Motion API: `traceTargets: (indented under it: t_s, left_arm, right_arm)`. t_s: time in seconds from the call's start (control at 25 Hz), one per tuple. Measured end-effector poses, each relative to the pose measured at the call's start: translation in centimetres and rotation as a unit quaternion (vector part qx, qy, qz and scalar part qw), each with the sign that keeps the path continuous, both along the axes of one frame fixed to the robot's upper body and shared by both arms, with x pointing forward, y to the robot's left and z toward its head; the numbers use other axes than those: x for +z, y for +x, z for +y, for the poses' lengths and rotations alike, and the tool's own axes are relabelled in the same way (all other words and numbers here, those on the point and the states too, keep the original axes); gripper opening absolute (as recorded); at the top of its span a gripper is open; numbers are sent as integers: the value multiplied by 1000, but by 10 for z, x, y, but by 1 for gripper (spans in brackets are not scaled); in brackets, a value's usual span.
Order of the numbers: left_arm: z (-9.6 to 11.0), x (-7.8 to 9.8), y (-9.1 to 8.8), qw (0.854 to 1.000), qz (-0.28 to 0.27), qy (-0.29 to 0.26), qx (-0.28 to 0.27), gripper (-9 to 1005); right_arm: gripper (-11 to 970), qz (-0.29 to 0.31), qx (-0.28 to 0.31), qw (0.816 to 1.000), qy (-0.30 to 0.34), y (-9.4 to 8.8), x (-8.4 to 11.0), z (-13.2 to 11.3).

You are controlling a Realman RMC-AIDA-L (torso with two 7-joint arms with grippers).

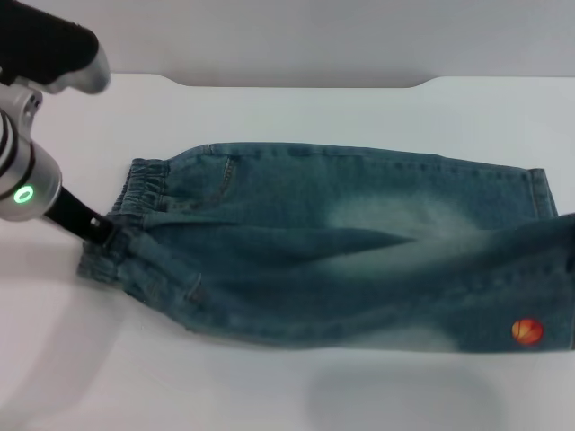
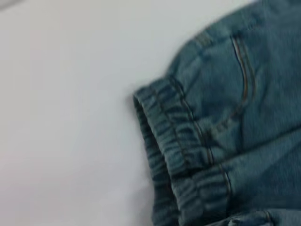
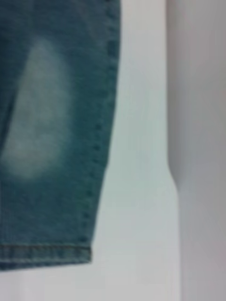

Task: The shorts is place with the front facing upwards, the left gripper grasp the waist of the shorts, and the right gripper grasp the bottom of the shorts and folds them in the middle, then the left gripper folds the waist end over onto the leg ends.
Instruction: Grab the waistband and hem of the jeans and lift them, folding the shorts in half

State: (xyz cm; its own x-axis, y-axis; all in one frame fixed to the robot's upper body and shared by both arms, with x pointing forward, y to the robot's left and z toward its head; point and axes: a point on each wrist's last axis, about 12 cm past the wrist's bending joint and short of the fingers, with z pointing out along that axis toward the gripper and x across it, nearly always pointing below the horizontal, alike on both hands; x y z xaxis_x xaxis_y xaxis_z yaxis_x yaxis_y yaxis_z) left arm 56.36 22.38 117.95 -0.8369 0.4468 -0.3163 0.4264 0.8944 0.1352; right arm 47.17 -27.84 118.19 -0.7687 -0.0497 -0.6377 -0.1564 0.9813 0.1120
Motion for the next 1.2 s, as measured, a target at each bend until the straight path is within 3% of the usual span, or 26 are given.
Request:
traceTargets:
  t_s: [0.28,0.68,1.2]
  left_arm:
    - [7,11,8,997,-67,-25,14,27]
    - [-2,6,23,988,-143,-55,5,27]
    - [-17,-26,31,980,-166,-108,-11,28]
  right_arm:
    - [44,-66,-14,998,-15,10,13,-16]
    - [59,-186,-51,981,-34,16,21,-33]
    - [79,-205,-67,976,-33,28,-13,-37]
